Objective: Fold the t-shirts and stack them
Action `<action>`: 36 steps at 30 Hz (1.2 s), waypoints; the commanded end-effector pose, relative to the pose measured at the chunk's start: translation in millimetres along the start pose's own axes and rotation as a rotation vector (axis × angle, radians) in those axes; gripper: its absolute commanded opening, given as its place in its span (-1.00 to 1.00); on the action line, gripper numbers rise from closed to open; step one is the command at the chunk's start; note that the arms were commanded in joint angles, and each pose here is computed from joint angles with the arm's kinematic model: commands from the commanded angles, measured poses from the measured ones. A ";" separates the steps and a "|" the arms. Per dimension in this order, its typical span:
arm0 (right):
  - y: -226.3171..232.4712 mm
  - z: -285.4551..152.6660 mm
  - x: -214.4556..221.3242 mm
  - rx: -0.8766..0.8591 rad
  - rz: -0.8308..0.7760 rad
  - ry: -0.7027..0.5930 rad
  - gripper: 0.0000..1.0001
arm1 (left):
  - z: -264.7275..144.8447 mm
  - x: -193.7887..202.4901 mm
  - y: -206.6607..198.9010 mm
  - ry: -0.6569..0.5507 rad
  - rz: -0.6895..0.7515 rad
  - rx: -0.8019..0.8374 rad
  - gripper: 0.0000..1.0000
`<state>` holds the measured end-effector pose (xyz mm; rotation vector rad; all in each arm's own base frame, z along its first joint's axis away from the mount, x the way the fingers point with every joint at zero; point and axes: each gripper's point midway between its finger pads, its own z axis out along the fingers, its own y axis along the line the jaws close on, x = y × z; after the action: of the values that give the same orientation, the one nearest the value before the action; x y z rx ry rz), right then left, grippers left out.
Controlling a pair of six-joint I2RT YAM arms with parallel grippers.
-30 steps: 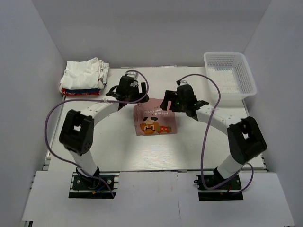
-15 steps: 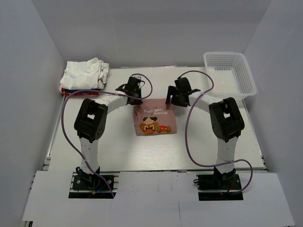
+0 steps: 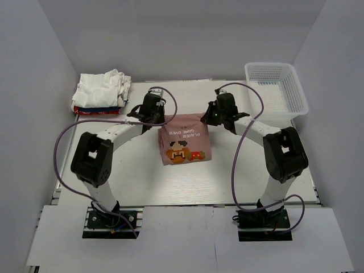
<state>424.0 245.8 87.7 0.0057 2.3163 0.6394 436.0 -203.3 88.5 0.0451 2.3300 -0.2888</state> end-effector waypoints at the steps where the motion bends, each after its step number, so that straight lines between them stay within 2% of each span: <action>1: 25.7 -18.5 -21.8 -0.123 -0.031 -0.082 -1.00 | -41.3 -44.4 -6.5 -0.178 -0.026 0.050 -1.00; 8: 22.5 2.2 -12.4 -0.132 -0.019 -0.037 -1.00 | -34.4 -27.5 20.1 -0.148 -0.087 -0.072 -1.00; 13: 4.1 37.7 -1.3 -0.065 0.009 0.019 -1.00 | -4.6 -3.1 66.6 -0.086 -0.164 -0.249 -1.00; 14: 0.8 40.5 -2.6 -0.055 0.011 0.013 -1.00 | 6.8 9.0 74.8 -0.041 -0.172 -0.277 -1.00; 16: -4.6 52.1 3.8 -0.053 0.014 0.041 -0.98 | 16.3 8.1 82.7 -0.029 -0.191 -0.297 -1.00; 19: -2.2 61.1 10.2 -0.076 -0.010 0.074 -0.71 | 25.8 11.8 87.3 -0.004 -0.204 -0.286 -1.00; 21: 2.5 60.3 4.9 -0.091 -0.027 0.074 -0.34 | 26.1 4.0 80.0 -0.011 -0.208 -0.253 -1.00; 24: 11.2 51.9 -8.0 -0.117 -0.059 0.039 -0.09 | 18.0 -6.5 75.4 -0.016 -0.210 -0.241 -1.00; 27: 26.4 32.5 -27.0 -0.153 -0.094 -0.011 0.32 | 5.8 -6.9 75.5 -0.002 -0.208 -0.247 -0.31; 28: 28.0 29.4 -26.4 -0.159 -0.096 -0.013 0.59 | 1.5 -9.3 74.2 -0.007 -0.228 -0.246 0.20; 29: 32.8 22.2 -31.6 -0.172 -0.102 -0.029 0.75 | -2.8 -6.8 75.0 -0.002 -0.228 -0.248 0.36; 30: 35.1 13.9 -33.4 -0.177 -0.103 -0.038 0.81 | -11.6 -7.3 74.5 -0.013 -0.244 -0.244 0.53; 31: 32.6 10.3 -29.1 -0.173 -0.100 -0.041 0.81 | -16.8 -4.2 77.1 -0.011 -0.251 -0.257 0.84; 32: 33.0 7.1 -26.6 -0.167 -0.098 -0.047 0.81 | -20.9 -2.5 77.4 -0.013 -0.261 -0.257 0.96; 33: 27.9 -4.7 -19.6 -0.154 -0.086 -0.053 0.81 | -27.9 4.2 81.1 -0.011 -0.260 -0.268 1.00; 34: 38.8 -18.9 -32.6 -0.185 -0.080 -0.110 0.81 | -28.9 11.9 83.4 -0.003 -0.258 -0.271 1.00; 35: 35.0 -17.4 -26.1 -0.181 -0.078 -0.101 0.81 | -31.7 8.7 82.5 -0.013 -0.260 -0.267 1.00; 36: 33.1 -23.9 -23.4 -0.180 -0.070 -0.111 0.81 | -30.1 24.9 83.6 0.026 -0.256 -0.263 1.00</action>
<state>423.8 262.8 105.1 -0.1361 2.2343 0.7655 421.1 -123.3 65.9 -0.3582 2.3910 -0.1008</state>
